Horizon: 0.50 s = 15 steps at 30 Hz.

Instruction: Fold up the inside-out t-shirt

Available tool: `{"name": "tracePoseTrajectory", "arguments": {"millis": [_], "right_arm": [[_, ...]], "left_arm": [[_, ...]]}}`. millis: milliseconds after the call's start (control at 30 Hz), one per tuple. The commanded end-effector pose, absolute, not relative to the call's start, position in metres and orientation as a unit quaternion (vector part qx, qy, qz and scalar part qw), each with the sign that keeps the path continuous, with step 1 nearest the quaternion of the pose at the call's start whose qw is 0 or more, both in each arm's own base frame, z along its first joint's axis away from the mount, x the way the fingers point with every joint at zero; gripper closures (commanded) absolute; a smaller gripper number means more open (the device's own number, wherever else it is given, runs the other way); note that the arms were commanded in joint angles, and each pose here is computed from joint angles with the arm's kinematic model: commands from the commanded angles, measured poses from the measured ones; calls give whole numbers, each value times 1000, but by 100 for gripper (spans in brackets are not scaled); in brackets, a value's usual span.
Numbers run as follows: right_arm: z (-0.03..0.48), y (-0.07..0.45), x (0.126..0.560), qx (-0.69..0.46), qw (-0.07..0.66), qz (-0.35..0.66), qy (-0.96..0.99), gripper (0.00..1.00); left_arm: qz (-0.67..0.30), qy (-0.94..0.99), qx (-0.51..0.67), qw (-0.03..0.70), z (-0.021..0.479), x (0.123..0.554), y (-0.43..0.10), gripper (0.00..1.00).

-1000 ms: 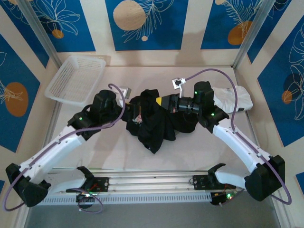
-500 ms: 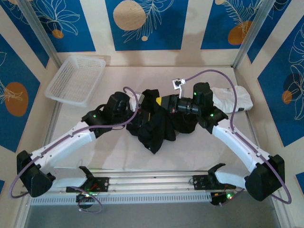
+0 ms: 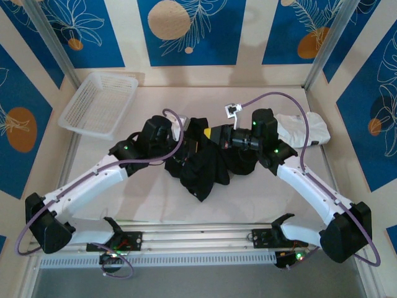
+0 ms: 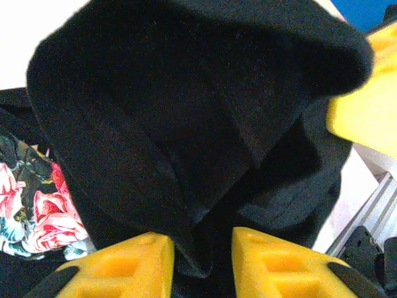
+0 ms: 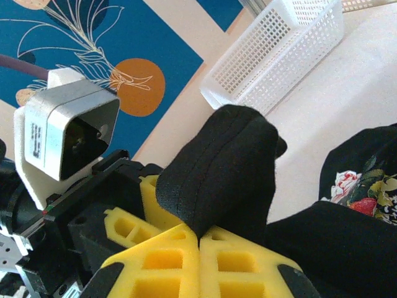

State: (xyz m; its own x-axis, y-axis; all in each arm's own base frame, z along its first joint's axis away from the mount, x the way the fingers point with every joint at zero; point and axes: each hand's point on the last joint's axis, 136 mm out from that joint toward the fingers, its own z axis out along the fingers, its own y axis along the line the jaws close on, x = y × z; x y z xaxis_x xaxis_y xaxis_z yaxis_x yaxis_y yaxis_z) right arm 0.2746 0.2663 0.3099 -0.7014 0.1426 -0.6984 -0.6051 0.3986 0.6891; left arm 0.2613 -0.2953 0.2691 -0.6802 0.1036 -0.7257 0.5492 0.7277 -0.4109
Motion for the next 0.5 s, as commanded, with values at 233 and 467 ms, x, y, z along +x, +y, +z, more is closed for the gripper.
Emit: {"name": "tracePoseTrajectory", "arguments": {"millis": [233, 467], "right_arm": [[313, 253, 278, -153, 395, 493, 760, 100], [313, 241, 284, -172, 433, 451, 761, 100]], "left_arm": [[-360, 825, 209, 383, 310, 250, -293, 99], [-510, 747, 185, 384, 373, 227, -278, 100]]}}
